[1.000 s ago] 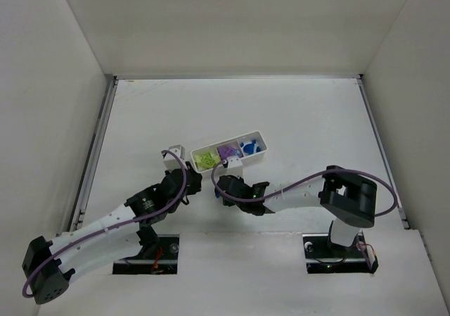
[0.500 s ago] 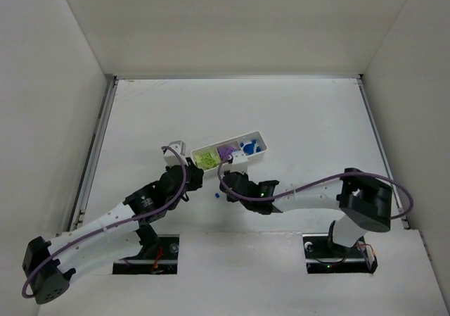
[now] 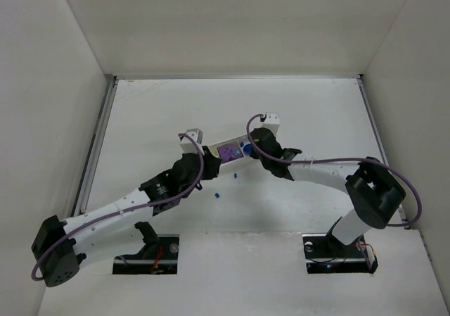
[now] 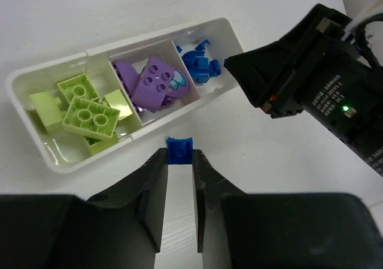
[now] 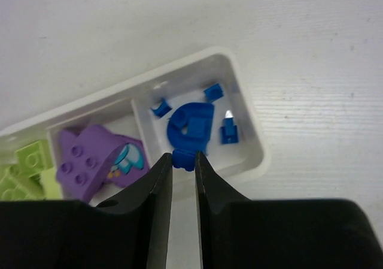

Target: Sort the legos into containers by color

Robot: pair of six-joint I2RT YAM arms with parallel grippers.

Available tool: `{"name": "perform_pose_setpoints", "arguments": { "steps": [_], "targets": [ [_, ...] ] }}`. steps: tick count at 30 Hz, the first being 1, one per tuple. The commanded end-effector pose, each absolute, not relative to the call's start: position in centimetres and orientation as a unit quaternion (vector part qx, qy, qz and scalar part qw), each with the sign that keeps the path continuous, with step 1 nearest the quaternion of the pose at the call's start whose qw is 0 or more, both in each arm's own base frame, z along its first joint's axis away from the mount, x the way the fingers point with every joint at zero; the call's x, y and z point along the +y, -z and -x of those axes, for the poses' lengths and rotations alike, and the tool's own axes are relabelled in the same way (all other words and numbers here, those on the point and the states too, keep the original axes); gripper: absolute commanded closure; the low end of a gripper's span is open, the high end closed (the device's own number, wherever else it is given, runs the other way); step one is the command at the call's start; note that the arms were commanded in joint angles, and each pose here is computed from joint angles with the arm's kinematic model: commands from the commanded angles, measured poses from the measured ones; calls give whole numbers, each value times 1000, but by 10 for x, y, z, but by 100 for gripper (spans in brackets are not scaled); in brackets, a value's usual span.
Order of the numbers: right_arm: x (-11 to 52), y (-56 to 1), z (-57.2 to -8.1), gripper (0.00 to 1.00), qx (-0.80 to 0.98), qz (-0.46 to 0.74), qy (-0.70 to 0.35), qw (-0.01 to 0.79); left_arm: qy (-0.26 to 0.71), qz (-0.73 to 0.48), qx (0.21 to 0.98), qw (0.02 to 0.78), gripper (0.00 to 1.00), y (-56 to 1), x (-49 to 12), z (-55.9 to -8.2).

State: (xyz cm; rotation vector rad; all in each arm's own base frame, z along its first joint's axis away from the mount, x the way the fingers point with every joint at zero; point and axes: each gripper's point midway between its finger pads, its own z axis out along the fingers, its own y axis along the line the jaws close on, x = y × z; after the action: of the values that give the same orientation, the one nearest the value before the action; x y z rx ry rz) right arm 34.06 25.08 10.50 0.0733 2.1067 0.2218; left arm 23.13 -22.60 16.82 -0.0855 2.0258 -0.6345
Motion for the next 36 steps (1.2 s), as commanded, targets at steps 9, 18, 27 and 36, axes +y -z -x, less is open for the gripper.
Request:
{"name": "perform_pose_setpoints", "arguments": {
  "steps": [9,18,27,36],
  "targets": [
    [249,-154,-359,54,828,-51,-134,542,314,2,807,501,83,-203,-291,-259],
    [198,-143,-321,63,829,-79,-124,540,293,-16,815,500,80,-186,-332,-296],
    [170,-130,-292,64,825,-108,-139,537,263,-26,828,494,78,-157,-367,-347],
    [184,-132,-286,63,822,-89,-167,538,259,-16,826,501,63,-167,-365,-359]
  ]
}}
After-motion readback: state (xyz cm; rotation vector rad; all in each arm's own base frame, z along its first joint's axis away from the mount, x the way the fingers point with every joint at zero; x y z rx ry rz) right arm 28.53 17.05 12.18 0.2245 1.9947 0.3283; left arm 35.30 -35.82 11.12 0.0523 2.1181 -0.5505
